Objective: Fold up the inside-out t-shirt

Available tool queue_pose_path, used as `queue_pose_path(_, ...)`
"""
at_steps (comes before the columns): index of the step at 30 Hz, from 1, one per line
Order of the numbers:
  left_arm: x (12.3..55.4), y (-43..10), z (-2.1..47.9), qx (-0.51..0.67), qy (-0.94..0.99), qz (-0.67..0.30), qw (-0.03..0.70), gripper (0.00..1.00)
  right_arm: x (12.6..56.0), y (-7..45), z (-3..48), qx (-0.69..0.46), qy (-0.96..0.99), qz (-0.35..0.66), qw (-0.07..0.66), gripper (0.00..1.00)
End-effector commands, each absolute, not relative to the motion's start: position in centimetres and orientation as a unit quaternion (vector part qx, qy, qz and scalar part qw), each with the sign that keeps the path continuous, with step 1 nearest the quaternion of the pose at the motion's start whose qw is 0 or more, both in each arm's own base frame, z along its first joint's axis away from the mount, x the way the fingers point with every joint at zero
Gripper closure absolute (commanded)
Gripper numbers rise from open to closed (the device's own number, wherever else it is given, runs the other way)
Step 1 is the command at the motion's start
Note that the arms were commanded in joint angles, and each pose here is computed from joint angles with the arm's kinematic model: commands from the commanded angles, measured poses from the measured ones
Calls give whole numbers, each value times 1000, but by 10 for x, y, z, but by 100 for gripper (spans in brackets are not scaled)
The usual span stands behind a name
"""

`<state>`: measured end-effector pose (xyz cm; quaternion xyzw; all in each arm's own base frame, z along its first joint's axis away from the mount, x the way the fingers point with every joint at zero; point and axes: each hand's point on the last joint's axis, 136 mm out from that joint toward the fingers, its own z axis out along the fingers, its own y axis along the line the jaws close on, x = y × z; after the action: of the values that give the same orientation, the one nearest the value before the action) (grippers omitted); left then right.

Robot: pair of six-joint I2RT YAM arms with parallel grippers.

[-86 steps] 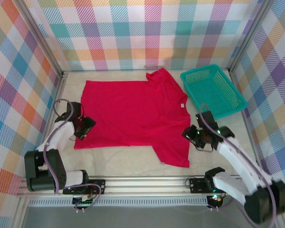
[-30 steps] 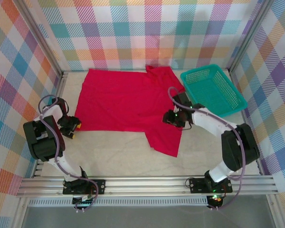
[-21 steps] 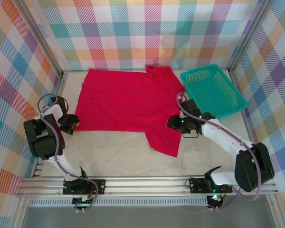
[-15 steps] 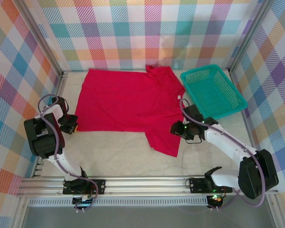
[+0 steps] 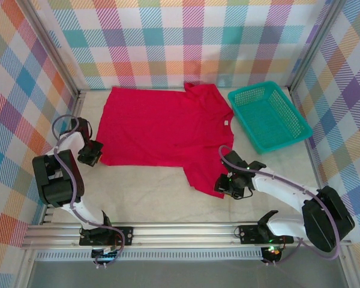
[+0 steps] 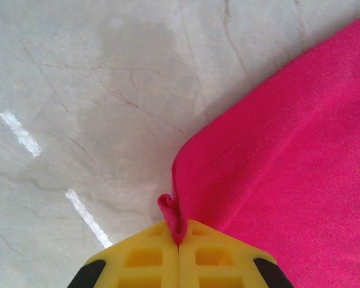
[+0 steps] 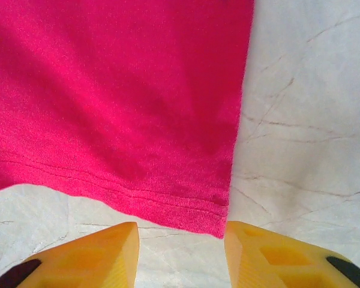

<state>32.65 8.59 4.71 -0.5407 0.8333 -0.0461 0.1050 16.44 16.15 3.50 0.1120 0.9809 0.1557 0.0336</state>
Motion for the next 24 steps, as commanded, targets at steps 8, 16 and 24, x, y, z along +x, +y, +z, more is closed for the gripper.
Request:
queue_pose_path(8, 318, 83, 54, -539, 835, -43, 102, 100, 160, 160, 14, 140, 982, 127, 18, 59)
queue_pose_path(16, 318, 82, 58, -540, 833, -46, 108, 100, 154, 156, 7, 137, 985, 108, 10, 59)
queue_pose_path(24, 315, 82, 68, -537, 834, -47, 117, 100, 183, 169, 25, 138, 982, 116, 51, 100)
